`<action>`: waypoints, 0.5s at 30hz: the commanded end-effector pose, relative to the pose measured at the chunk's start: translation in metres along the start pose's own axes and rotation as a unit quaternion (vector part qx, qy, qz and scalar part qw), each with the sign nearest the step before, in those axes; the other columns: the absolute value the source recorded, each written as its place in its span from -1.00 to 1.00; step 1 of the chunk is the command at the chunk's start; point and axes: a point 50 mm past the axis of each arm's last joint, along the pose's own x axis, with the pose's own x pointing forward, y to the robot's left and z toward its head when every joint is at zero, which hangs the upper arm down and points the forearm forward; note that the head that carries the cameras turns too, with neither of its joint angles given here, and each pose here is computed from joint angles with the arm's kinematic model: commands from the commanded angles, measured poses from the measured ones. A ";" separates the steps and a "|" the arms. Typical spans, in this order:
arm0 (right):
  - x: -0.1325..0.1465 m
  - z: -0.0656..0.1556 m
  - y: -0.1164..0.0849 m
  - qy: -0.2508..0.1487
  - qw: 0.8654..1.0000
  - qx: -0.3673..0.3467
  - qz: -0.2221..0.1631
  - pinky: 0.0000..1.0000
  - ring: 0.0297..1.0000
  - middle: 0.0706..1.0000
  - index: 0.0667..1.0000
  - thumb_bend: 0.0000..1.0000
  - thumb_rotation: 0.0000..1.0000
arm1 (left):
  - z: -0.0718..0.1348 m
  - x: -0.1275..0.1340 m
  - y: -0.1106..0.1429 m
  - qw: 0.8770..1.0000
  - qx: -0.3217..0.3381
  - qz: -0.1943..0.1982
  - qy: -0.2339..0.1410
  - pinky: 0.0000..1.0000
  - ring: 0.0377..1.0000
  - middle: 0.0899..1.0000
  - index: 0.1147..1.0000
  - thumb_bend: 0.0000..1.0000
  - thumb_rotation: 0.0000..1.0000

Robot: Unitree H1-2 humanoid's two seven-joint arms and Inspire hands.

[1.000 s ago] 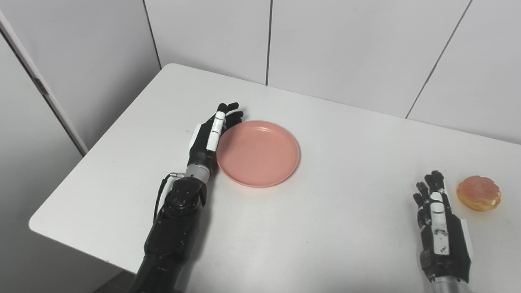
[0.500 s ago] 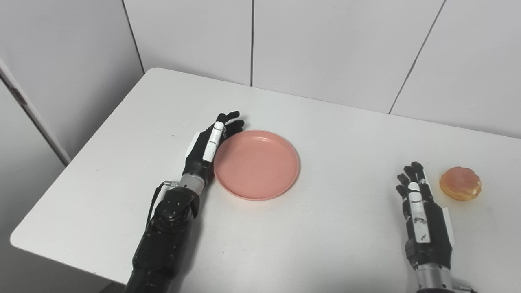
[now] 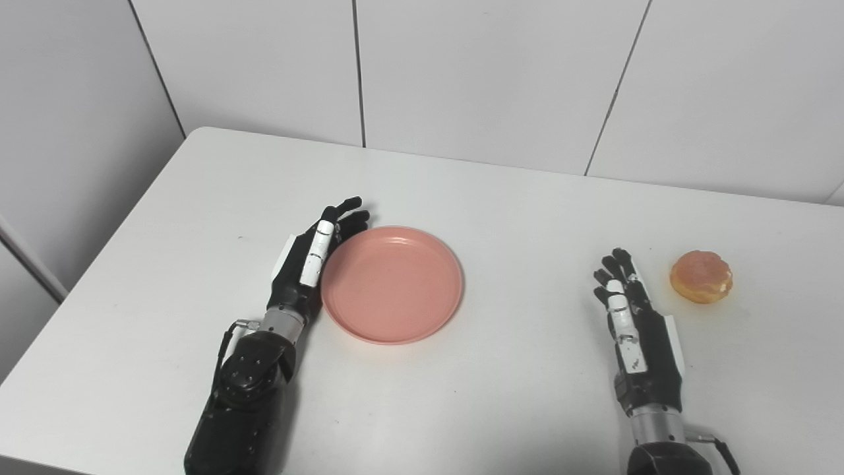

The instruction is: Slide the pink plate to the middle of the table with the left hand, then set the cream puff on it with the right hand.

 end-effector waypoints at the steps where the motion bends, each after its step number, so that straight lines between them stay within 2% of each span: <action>1: 0.010 0.014 0.005 -0.040 0.999 0.000 0.006 0.90 0.85 0.86 0.88 0.11 0.69 | -0.003 -0.004 -0.014 0.999 -0.011 -0.035 0.003 0.72 0.67 0.61 0.57 0.39 1.00; 7: 0.012 0.013 0.009 -0.038 0.999 -0.009 0.014 0.94 0.89 0.89 0.91 0.11 0.78 | -0.003 -0.009 -0.020 0.998 -0.025 -0.055 0.003 0.78 0.71 0.65 0.62 0.42 1.00; 15: 0.013 0.013 0.010 -0.036 0.999 -0.012 0.016 0.94 0.90 0.91 0.93 0.11 0.78 | -0.001 -0.022 -0.041 0.998 -0.037 -0.050 0.004 0.76 0.70 0.63 0.62 0.39 1.00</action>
